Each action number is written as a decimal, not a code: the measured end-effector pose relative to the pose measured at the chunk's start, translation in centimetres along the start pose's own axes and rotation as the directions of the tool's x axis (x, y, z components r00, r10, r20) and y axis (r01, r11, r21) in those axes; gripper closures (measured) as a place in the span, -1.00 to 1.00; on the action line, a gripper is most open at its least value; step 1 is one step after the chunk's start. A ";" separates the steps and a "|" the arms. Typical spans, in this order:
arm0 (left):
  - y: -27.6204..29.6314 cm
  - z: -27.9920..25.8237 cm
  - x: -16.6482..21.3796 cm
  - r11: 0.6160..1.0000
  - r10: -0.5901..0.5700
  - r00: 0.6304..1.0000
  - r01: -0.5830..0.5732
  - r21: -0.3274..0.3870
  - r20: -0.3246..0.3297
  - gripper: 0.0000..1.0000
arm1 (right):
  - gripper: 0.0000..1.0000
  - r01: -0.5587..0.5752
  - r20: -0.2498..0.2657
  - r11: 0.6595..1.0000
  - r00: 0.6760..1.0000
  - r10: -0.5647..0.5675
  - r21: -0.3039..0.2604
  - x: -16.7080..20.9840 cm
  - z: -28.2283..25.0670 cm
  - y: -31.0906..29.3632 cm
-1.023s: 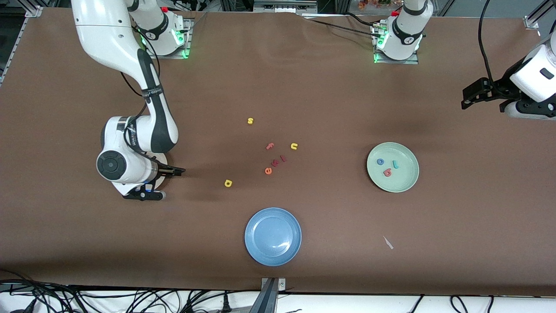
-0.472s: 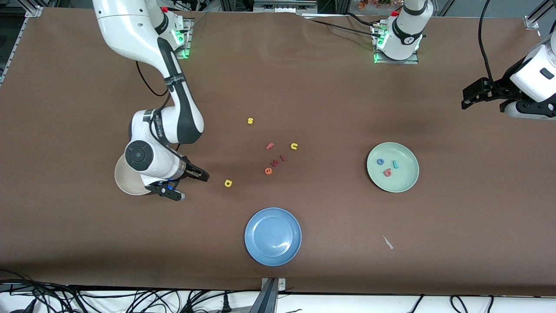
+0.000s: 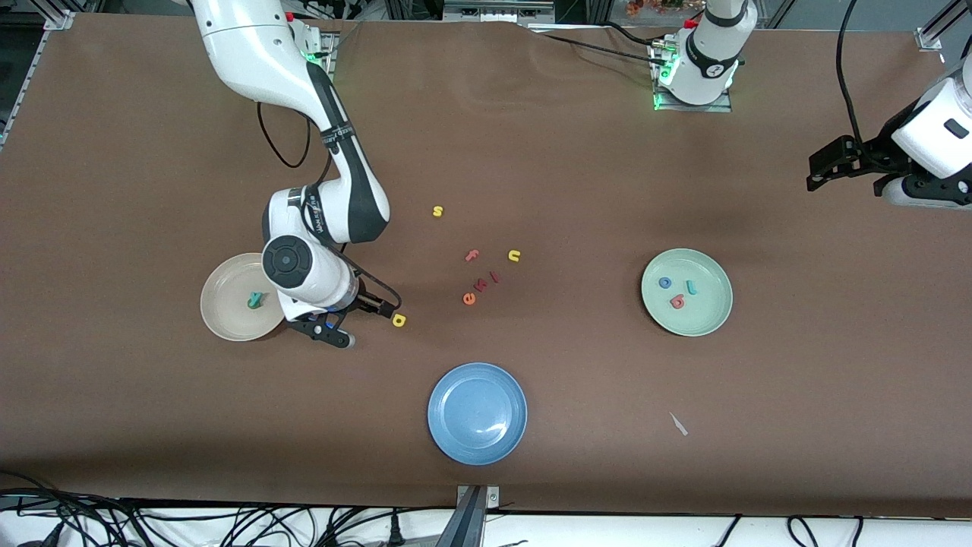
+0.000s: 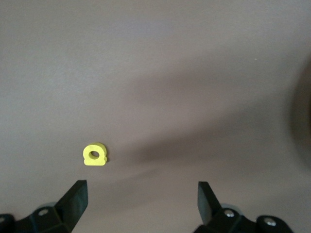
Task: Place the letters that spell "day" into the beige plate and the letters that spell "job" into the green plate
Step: 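Move the right gripper over the yellow letter and lower it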
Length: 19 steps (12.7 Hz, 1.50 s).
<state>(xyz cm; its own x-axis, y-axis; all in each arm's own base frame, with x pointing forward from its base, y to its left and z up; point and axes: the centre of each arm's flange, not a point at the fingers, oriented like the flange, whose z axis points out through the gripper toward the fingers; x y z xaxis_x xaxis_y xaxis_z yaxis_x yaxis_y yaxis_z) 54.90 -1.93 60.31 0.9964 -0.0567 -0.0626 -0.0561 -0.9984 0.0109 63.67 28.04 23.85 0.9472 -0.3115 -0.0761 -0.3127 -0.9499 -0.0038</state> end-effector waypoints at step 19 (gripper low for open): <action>0.0 0.0 0.0 1.000 0.000 1.000 0.000 0.000 0.000 -1.00 | -0.99 0.144 -0.029 0.989 0.989 -0.145 -0.020 -0.3 4.6 -5.8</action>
<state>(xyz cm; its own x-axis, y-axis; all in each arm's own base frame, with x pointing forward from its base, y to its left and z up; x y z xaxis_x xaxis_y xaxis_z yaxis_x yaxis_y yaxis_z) 54.90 -1.91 60.31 0.9964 -0.0564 -0.0625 -0.0559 -0.9984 0.0106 64.82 33.76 19.28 0.9841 -0.1716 -0.0457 -0.1716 -0.9852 0.0051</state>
